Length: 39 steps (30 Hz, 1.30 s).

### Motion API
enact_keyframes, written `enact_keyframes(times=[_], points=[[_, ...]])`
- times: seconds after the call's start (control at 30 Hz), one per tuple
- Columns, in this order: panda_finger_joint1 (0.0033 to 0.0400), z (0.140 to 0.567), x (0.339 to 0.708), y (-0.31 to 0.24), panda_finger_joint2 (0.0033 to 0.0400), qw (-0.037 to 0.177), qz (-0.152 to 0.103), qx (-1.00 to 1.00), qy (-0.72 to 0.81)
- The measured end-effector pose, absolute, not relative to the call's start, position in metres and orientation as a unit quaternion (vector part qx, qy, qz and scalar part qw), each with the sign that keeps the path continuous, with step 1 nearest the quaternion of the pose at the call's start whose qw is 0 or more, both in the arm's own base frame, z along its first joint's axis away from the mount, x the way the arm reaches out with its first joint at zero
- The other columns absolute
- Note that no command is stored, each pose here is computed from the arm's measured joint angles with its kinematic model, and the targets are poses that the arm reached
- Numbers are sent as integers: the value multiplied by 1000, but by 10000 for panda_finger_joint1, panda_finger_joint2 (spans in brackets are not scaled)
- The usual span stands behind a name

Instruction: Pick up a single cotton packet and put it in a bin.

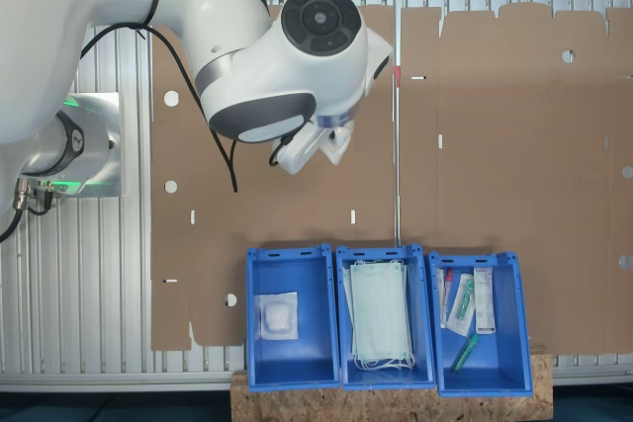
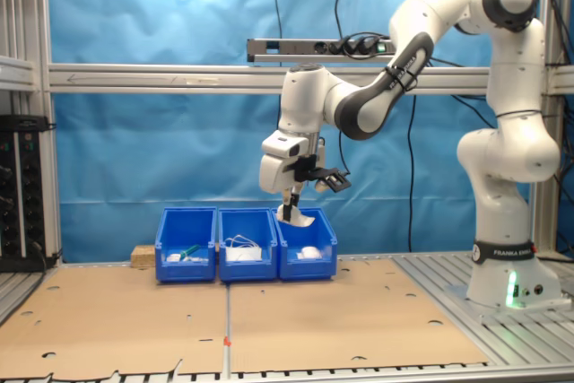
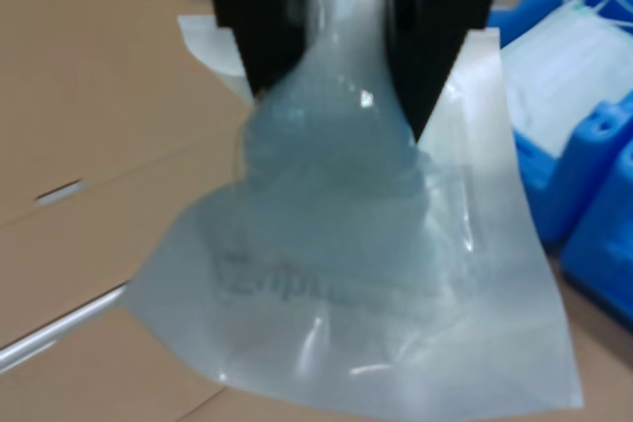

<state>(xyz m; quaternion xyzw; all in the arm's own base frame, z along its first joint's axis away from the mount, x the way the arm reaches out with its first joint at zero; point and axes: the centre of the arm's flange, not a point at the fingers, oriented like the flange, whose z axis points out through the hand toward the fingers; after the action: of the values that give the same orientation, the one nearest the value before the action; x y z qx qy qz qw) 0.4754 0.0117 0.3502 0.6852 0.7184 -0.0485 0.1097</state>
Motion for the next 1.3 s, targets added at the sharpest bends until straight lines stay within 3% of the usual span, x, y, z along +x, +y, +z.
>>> enact_keyframes(times=[0.87, 1.3], points=[[57, 364, 451, -183, 57, 138, -97, 772, 613], [57, 347, 444, -233, 57, 140, -120, 793, 581]])
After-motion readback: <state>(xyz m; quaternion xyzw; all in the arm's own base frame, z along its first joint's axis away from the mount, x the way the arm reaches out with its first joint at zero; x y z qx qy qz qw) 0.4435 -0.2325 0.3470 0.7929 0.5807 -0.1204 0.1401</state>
